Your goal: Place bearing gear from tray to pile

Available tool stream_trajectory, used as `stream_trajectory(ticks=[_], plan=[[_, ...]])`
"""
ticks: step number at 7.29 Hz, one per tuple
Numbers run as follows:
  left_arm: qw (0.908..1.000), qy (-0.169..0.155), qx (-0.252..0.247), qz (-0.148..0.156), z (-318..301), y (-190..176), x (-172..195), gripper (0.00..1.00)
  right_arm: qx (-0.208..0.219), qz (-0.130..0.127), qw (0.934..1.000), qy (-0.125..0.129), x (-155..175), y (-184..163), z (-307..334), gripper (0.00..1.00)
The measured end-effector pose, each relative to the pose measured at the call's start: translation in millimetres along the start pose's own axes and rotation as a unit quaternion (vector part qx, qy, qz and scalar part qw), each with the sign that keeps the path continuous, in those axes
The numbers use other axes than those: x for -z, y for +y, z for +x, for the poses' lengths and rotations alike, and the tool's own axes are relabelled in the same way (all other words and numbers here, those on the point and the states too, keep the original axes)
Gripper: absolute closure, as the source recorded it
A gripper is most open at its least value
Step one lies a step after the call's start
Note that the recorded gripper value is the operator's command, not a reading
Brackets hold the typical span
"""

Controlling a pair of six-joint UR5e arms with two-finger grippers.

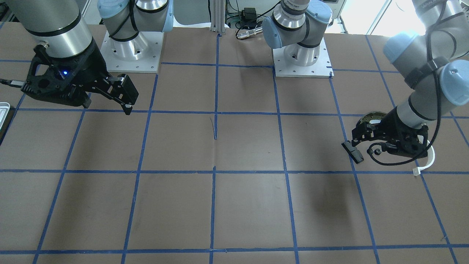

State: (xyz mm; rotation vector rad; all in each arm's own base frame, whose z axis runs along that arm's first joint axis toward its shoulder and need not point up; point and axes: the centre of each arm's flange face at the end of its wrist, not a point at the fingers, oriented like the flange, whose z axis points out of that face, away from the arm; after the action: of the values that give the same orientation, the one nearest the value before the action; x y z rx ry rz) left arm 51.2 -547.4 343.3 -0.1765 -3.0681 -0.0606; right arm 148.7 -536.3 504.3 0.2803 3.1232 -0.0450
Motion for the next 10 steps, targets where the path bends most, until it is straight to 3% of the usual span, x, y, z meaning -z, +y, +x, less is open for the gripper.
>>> stream_trajectory(ticks=[2,4,7,10], plan=[[0.9998,-0.008,0.016,0.002,108,1,64,0.0,0.001,0.0,1.0,0.001,0,0,0,0.0],[0.9996,-0.021,0.012,0.016,189,29,101,0.0,0.002,0.0,1.0,-0.001,-1,-1,0,0.0],[0.998,-0.043,0.013,0.045,210,49,131,0.0,0.002,0.001,1.0,-0.001,-1,-1,0,0.0],[0.9973,-0.046,0.047,0.031,197,32,148,0.0,0.003,-0.001,1.0,-0.001,-2,-2,-1,0.0]])
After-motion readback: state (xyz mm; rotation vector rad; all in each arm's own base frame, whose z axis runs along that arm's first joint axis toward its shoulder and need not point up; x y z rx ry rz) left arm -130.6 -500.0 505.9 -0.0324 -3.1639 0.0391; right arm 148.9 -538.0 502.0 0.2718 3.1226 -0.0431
